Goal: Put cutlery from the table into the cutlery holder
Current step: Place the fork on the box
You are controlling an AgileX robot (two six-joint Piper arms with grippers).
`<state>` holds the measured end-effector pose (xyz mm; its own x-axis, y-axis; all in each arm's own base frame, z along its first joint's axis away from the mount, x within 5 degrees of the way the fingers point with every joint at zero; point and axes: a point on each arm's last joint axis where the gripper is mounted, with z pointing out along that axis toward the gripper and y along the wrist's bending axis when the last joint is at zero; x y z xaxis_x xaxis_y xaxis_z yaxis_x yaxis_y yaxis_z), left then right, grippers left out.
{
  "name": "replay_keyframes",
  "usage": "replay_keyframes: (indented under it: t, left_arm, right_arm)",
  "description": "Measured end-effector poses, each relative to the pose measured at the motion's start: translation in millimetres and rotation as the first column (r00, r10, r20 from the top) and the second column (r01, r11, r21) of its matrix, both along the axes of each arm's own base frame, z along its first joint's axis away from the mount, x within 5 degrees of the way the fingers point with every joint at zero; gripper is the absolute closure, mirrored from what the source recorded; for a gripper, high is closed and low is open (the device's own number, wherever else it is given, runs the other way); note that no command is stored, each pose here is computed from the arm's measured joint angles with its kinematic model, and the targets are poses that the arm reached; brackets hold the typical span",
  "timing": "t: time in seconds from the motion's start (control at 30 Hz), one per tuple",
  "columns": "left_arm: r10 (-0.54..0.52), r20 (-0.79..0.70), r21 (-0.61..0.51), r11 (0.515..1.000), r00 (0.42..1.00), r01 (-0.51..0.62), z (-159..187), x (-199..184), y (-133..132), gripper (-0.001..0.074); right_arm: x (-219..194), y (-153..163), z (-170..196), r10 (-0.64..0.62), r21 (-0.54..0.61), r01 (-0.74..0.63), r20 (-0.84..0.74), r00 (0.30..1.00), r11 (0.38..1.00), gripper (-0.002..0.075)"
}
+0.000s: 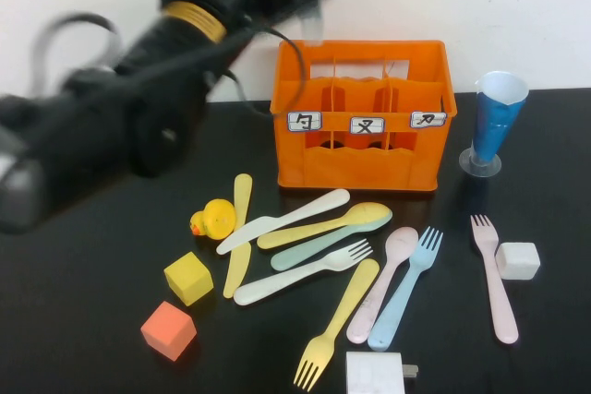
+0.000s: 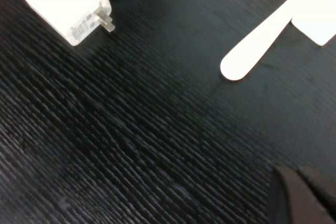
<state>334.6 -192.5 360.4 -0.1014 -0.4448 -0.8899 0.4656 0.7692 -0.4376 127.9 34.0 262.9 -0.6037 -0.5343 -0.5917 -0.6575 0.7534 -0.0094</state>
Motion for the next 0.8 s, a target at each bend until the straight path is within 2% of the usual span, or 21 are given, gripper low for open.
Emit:
replay_keyframes:
  t: [0.07, 0.13, 0.33, 0.47, 0.8]
  left_arm:
    - [-0.003, 0.043, -0.019, 1.000, 0.999, 0.004, -10.6, 7.5, -7.2, 0.0607]
    - [-0.029, 0.086, 0.018, 0.999, 0.996, 0.028, -24.0, 12.7, -16.5, 0.0607]
    - [-0.163, 0.221, 0.091, 0.985, 0.962, 0.146, -47.9, 17.9, -36.5, 0.0607]
    - [-0.205, 0.221, 0.131, 0.975, 0.953, 0.180, -62.1, 20.3, -43.6, 0.0607]
    - [-0.216, 0.244, 0.141, 0.972, 0.946, 0.185, -96.9, 31.0, -51.7, 0.0607]
  right_arm:
    - [0.0, 0.0, 0.0, 0.000, 0.000, 0.000, 0.000, 1.000, 1.000, 0.0729]
    - [0.0, 0.0, 0.0, 0.000, 0.000, 0.000, 0.000, 1.000, 1.000, 0.0729]
    - [0.0, 0.0, 0.0, 0.000, 0.000, 0.000, 0.000, 1.000, 1.000, 0.0729]
    - [0.1, 0.0, 0.0, -0.001, 0.000, 0.001, 0.001, 1.000, 1.000, 0.0729]
    - [0.7, -0.2, 0.3, -0.004, -0.001, 0.004, 0.007, 1.000, 1.000, 0.0729]
